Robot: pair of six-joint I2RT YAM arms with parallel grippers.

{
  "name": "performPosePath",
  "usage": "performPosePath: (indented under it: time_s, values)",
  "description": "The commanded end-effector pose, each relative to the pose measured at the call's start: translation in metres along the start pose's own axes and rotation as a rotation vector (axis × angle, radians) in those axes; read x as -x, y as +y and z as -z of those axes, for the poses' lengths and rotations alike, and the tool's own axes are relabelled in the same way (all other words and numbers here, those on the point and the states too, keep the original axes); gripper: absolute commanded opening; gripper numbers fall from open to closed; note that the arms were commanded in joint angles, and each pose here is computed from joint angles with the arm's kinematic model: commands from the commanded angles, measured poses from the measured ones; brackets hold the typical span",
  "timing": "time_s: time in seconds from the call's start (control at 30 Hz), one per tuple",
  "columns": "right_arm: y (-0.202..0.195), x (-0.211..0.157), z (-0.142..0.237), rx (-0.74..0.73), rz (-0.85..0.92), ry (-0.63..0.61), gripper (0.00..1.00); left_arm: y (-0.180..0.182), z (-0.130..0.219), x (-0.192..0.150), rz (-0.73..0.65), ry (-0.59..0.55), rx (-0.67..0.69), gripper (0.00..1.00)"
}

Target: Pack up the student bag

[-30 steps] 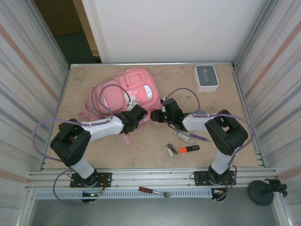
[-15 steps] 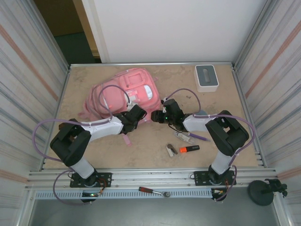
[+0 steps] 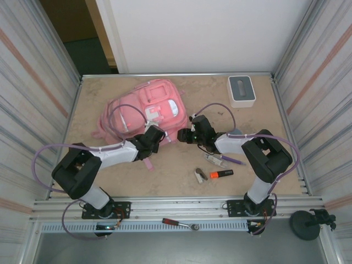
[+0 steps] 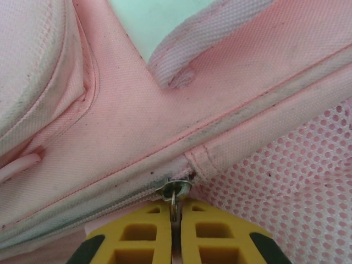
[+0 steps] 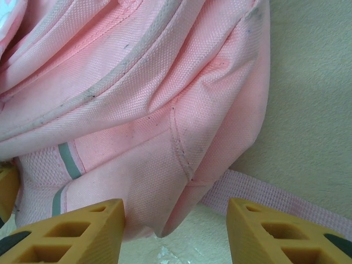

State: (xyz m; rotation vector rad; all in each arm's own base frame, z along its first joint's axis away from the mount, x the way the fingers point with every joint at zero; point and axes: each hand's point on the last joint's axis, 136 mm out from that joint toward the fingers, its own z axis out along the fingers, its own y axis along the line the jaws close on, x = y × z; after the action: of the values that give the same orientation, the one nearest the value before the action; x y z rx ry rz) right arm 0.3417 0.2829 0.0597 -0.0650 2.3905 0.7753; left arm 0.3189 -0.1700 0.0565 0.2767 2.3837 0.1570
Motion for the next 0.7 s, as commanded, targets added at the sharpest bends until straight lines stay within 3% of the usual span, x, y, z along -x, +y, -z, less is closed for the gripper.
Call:
performPosePath:
  time_s: [0.0, 0.17, 0.43, 0.67]
  values:
    - [-0.001, 0.008, 0.006, 0.006, -0.034, -0.019, 0.51, -0.002, -0.001, -0.011, -0.013, 0.026, -0.058, 0.01]
    - [0.004, 0.014, 0.004, 0.043, -0.063, -0.026, 0.53, 0.001, -0.001, -0.005, 0.008, 0.001, -0.087, 0.0]
    - [0.004, 0.015, -0.005, 0.054, -0.09, -0.021, 0.53, -0.013, -0.013, -0.009, 0.016, 0.014, -0.143, 0.06]
    - [0.006, 0.013, -0.018, 0.072, -0.122, -0.005, 0.54, -0.012, -0.023, -0.011, 0.017, 0.018, -0.115, 0.09]
